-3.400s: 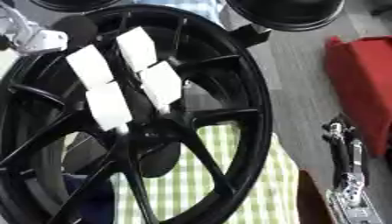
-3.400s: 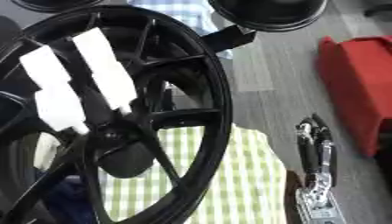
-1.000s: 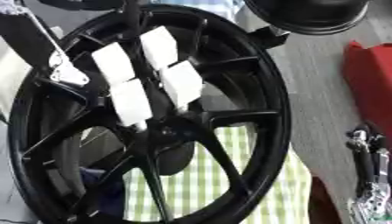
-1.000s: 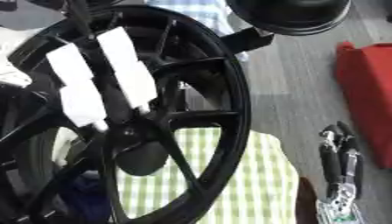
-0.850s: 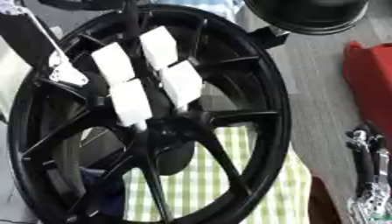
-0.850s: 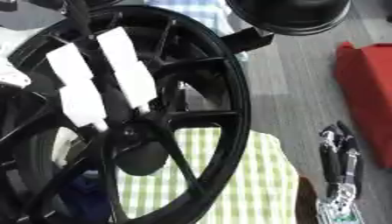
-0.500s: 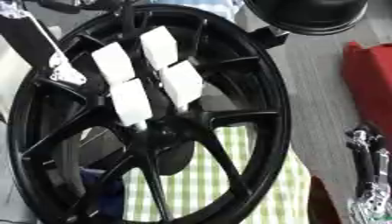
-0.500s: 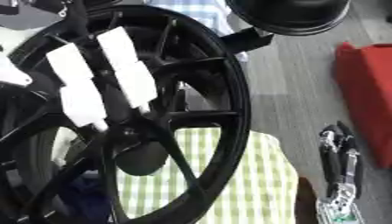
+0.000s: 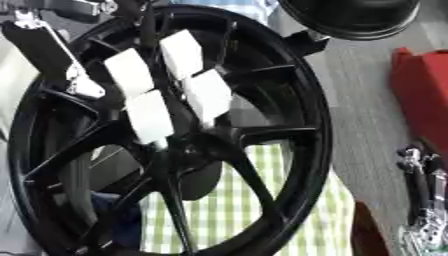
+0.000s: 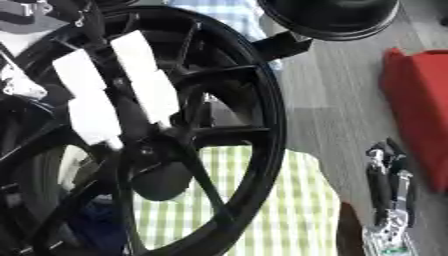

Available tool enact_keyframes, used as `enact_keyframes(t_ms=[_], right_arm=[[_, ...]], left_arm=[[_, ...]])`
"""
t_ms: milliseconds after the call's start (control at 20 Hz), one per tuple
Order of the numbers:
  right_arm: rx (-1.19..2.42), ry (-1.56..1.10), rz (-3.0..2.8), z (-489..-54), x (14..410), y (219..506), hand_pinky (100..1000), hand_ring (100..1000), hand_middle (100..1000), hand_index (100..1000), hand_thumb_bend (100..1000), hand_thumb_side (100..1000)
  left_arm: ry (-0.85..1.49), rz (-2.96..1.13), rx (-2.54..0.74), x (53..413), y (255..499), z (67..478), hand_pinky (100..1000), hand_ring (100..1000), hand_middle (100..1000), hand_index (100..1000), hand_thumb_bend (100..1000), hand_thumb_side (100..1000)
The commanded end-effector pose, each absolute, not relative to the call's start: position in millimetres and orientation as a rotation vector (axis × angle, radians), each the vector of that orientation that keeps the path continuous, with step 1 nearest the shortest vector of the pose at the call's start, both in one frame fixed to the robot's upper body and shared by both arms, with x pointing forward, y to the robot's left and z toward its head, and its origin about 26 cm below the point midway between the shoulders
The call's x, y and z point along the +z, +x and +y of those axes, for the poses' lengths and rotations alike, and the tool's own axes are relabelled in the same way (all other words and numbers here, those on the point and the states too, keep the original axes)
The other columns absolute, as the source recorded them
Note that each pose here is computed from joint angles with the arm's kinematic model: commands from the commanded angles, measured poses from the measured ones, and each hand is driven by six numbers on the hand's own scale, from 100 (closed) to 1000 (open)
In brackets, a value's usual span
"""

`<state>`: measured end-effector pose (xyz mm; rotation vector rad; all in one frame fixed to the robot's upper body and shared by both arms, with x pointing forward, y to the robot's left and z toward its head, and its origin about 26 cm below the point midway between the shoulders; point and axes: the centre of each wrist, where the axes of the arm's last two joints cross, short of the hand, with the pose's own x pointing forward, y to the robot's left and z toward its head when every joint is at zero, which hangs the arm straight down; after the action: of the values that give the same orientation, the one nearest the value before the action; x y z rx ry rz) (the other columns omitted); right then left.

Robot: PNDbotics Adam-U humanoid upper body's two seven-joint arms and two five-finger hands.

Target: Pull the pin out of the wheel hub.

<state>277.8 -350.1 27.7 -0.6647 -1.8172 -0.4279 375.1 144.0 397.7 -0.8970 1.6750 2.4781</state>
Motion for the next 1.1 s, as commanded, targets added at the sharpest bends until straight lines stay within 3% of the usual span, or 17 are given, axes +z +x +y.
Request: enact_keyframes(t_ms=[50,700,1100], right_arm=[[-0.422,-0.669,-1.846,-350.6,35.5,278.5,755,797,585,902,100,706],[-0.431,-0.671,-1.844,-351.0,35.6,279.3,754,796,584,902,100,711],[-0.436,-0.673,-1.842,-351.4,35.4,279.1,754,795,583,902,100,714]], left_arm=[[-0.83,1.276,2.566,404.0,374.4,146.6,832,797,737,791,467,453],[-0.817,1.261,2.602,396.8,383.0,150.0,791,735,630,694,375,415],[-0.776,1.334,2.598,398.7,380.0,149.3,753,657,506,574,219,370]])
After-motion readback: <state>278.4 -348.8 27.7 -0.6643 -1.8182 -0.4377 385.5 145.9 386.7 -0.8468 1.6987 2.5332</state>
